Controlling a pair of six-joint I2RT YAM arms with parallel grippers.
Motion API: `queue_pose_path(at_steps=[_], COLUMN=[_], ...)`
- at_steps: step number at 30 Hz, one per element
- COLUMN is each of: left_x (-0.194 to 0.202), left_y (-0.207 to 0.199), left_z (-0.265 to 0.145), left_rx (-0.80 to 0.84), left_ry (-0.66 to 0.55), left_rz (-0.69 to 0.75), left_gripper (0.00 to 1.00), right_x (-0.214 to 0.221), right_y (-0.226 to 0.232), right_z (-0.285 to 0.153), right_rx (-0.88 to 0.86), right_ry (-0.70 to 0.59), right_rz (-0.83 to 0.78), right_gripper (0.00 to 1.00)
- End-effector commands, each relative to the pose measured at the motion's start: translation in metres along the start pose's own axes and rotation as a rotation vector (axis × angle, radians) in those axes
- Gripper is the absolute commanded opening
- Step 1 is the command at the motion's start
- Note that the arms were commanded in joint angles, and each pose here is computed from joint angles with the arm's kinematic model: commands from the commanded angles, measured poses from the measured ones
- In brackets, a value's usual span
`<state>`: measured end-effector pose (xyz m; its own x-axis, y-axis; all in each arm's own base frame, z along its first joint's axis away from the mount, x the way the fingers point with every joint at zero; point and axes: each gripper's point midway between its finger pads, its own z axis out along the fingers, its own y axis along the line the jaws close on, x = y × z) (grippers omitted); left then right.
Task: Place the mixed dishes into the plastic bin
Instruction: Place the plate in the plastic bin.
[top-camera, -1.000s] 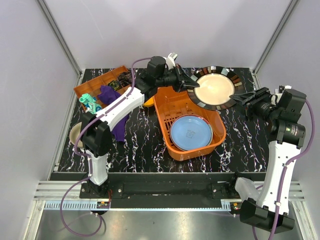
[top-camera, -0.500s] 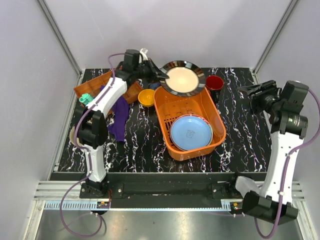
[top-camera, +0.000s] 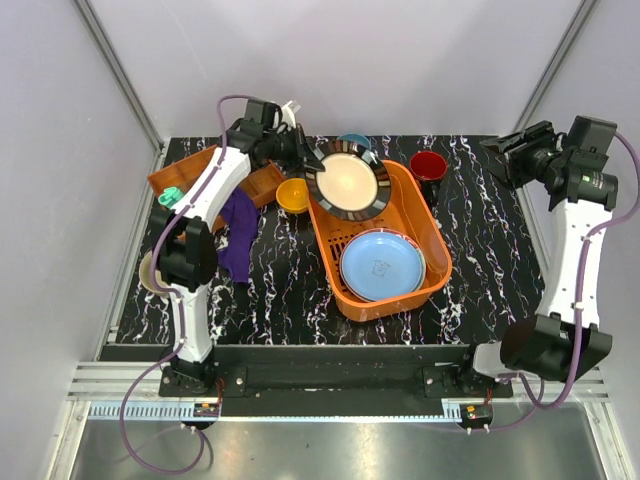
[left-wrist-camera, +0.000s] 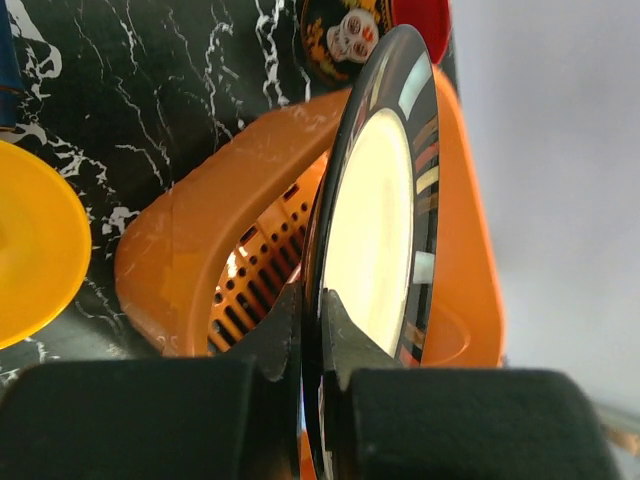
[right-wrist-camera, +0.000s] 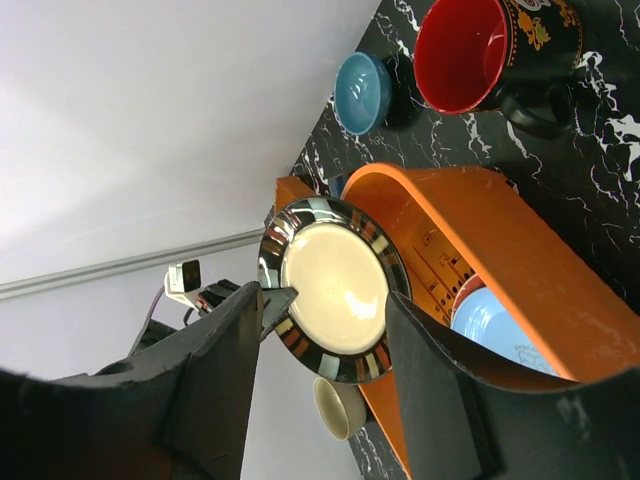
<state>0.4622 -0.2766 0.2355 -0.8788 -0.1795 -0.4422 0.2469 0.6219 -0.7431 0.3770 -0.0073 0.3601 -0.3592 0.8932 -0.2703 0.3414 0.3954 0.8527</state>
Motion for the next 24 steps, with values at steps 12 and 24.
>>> queue_pose_path(at_steps=[12, 24], left_x=[0.022, 0.063], left_y=[-0.055, -0.093], left_z=[-0.032, 0.01], left_rx=[0.172, 0.261], left_ry=[0.001, 0.116], left_rz=[0.326, 0.374], left_gripper=[0.0, 0.0], right_x=[-0.003, 0.009], right_y=[0.02, 0.016], right_z=[0.014, 0.006], right_rx=[-0.099, -0.105], right_ry=[0.083, 0.105], right_rz=[-0.042, -0.033], right_gripper=[0.61, 0.61])
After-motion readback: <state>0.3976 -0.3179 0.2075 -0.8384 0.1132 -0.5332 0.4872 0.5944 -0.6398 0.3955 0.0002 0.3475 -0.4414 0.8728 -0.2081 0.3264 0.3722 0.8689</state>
